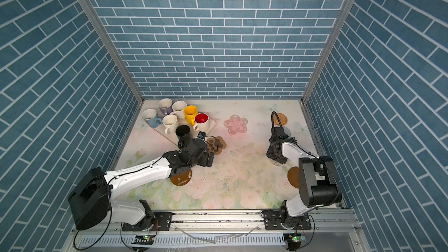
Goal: Place cups on coasters
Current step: Move the coaster to the middle-right of the table.
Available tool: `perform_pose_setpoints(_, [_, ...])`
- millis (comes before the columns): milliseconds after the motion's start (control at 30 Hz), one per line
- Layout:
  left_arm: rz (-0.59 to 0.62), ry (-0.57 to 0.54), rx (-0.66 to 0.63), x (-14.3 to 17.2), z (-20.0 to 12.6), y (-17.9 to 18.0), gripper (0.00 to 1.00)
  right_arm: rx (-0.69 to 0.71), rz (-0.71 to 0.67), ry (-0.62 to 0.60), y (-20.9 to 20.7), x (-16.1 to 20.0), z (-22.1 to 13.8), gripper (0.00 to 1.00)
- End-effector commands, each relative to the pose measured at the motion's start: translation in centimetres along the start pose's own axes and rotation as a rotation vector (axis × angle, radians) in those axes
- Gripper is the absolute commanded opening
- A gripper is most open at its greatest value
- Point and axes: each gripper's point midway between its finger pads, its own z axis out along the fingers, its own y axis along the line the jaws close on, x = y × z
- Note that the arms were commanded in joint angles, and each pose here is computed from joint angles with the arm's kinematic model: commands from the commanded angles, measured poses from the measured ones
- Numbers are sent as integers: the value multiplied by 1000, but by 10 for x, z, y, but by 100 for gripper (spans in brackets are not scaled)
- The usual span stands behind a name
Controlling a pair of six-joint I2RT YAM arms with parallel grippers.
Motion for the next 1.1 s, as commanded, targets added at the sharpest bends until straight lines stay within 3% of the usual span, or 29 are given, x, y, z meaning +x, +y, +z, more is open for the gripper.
perform_pose_setpoints(0, [12,-32,30,-15,3,-12,99,53,3,89,-20,12,14,45])
perform_pose_setpoints(767, [38,-11,71,-48,43,-32,99,51,73,72,-27,-48,24,45])
perform_pose_setpoints(1067, [31,-21,92,-60,31,-36,99,20,55,20,-21,-61,-5,60])
